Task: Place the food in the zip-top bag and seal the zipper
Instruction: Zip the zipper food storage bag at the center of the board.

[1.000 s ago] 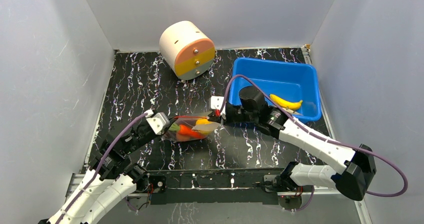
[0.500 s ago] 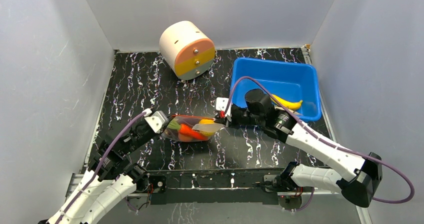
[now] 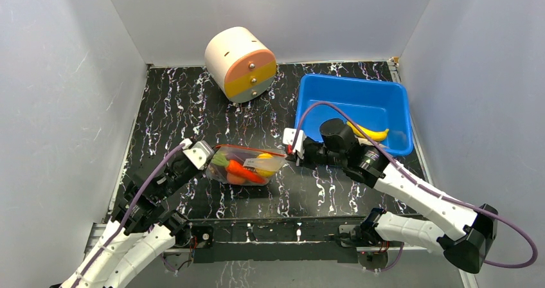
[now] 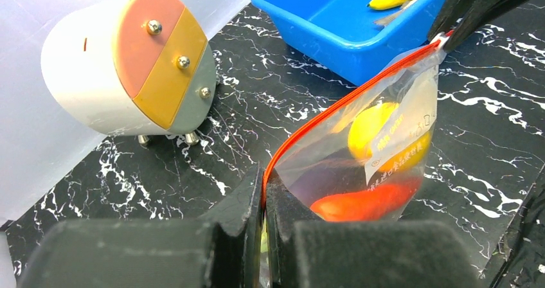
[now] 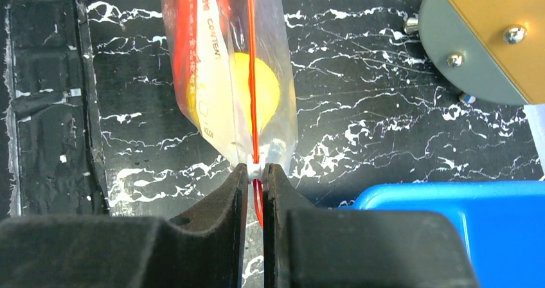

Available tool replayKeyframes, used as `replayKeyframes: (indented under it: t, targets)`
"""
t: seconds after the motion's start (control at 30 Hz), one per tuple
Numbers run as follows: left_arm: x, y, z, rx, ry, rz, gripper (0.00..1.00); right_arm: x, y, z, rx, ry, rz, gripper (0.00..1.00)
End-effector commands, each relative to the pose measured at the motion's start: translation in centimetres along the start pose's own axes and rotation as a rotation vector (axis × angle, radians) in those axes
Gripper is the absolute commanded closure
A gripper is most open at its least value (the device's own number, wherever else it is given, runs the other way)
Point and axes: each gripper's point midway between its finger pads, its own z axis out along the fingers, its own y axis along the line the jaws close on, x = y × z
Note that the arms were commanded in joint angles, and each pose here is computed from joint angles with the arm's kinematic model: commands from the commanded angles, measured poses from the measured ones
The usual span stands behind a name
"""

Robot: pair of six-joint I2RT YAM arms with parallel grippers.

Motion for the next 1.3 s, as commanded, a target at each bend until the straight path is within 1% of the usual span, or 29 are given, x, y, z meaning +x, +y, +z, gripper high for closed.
replayKeyframes:
  t: [0.0,0.27,0.53,0.77,0.87,0.97,1.03,1.1,1.2,1.27]
  targets:
    - [-2.6,2.3,-0.9,-0.102,-0.057,0.032,1.0,1.0,-1.0,-1.4,0.068,0.068,0.026,1.0]
    - [-2.0,2.4,-0.7,-0.105,-0.038,0.03,1.0,2.3,-1.6,-2.5,0.119,0.152,0.032,1.0]
    - [-1.8,2.7,-0.9,-0.127,-0.024,0.034,1.0,1.7,-2.5,-4.7,0.183,0.17,0.012,1.0]
    - [-1.6,2.8,-0.9,-0.136,-0.016,0.017,1.0,2.8,-2.9,-6.1,0.239,0.237,0.048,1.0]
    - [-1.7,2.7,-1.0,-0.132,-0.023,-0.008,1.0,2.1,-2.5,-6.3,0.224,0.205,0.06,1.0]
    - [-1.9,2.1,-1.0,-0.113,-0.032,-0.057,1.0,0.1,-1.6,-6.7,0.173,0.13,0.058,1.0]
    - [-2.0,1.3,-1.0,-0.076,-0.043,-0.102,1.0,-1.6,-1.5,-7.2,0.164,0.069,0.048,1.0]
    - [-1.9,-0.1,-0.8,-0.003,-0.05,-0.118,1.0,-2.9,-1.7,-7.6,0.172,0.013,0.036,1.0]
    - [-0.7,-0.9,-0.3,0.027,-0.005,-0.152,1.0,-3.7,-2.3,-7.1,0.189,-0.032,-0.012,1.0]
    - [0.6,-0.8,0.1,0.006,0.054,-0.186,1.0,-3.5,-3.1,-6.2,0.207,-0.021,-0.033,1.0]
